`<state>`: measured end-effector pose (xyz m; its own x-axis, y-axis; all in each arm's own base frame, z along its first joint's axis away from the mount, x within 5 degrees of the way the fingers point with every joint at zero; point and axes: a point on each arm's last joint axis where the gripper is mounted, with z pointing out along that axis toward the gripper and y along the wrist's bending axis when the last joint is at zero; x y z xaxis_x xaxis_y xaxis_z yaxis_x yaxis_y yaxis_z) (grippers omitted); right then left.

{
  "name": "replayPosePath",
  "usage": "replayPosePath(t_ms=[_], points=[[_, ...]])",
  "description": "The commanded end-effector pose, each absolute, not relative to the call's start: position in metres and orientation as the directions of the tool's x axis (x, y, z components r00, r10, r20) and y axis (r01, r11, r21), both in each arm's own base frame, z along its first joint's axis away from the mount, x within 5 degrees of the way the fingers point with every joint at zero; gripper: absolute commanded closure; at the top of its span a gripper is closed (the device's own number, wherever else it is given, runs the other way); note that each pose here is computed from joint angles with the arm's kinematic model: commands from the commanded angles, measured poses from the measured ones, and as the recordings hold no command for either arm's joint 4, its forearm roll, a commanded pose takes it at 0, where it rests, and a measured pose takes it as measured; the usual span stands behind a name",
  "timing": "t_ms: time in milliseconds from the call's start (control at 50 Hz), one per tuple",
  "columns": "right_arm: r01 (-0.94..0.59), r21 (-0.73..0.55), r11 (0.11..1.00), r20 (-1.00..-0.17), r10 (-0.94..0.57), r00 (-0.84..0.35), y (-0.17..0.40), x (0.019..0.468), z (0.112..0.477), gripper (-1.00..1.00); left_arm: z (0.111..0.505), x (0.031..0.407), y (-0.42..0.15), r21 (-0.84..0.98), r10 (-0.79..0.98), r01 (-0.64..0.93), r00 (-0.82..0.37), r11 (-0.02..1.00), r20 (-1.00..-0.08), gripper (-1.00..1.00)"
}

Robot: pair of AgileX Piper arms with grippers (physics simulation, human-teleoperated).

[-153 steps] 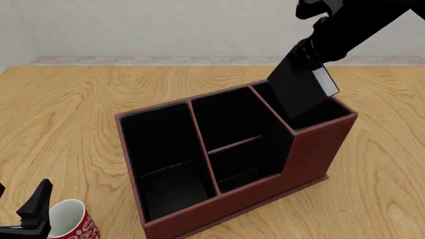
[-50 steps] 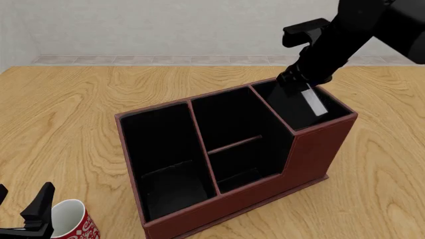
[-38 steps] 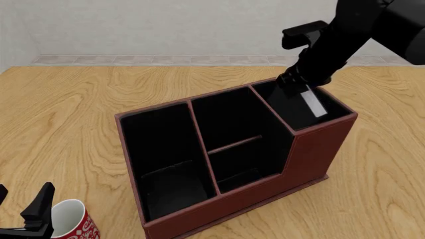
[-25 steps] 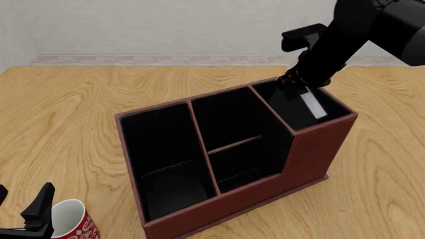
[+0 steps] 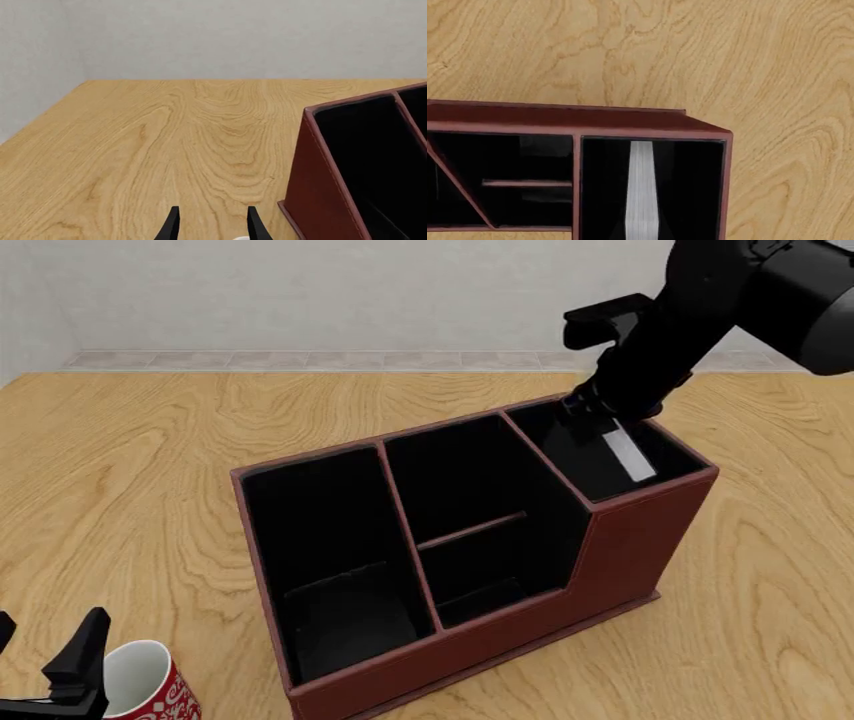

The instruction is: Pick up the book and place it in the right compartment of the caddy.

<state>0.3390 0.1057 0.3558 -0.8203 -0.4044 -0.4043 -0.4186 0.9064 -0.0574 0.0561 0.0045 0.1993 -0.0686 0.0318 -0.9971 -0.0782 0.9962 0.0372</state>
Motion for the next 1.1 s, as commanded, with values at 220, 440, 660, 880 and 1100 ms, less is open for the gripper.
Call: replayPosePath(t_ms=[220, 440, 660, 880, 1100], points=[[-0.406, -0.051, 0.912, -0.412, -0.390, -0.824, 0.107, 0.338, 0.358, 1.00, 0.200, 0.056, 0.004, 0.038, 0.033, -0.075, -0.065, 0.996, -0.997, -1.00], [-0.410, -0.047, 0.911, -0.409, -0.392, -0.824, 0.111, 0.335, 0.357, -1.00, 0.200, 0.056, 0.004, 0.041, 0.037, -0.070, -0.061, 0.997, -0.997, -1.00], [-0.416, -0.050, 0.908, -0.409, -0.399, -0.821, 0.110, 0.333, 0.358, -1.00, 0.200, 0.056, 0.004, 0.042, 0.037, -0.071, -0.062, 0.997, -0.997, -1.00], [-0.419, -0.051, 0.907, -0.408, -0.401, -0.820, 0.110, 0.332, 0.358, -1.00, 0.200, 0.056, 0.004, 0.041, 0.037, -0.068, -0.062, 0.997, -0.997, -1.00], [-0.427, -0.059, 0.902, -0.420, -0.410, -0.810, 0.107, 0.328, 0.363, -1.00, 0.200, 0.056, 0.004, 0.040, 0.035, -0.070, -0.062, 0.997, -0.997, -1.00]])
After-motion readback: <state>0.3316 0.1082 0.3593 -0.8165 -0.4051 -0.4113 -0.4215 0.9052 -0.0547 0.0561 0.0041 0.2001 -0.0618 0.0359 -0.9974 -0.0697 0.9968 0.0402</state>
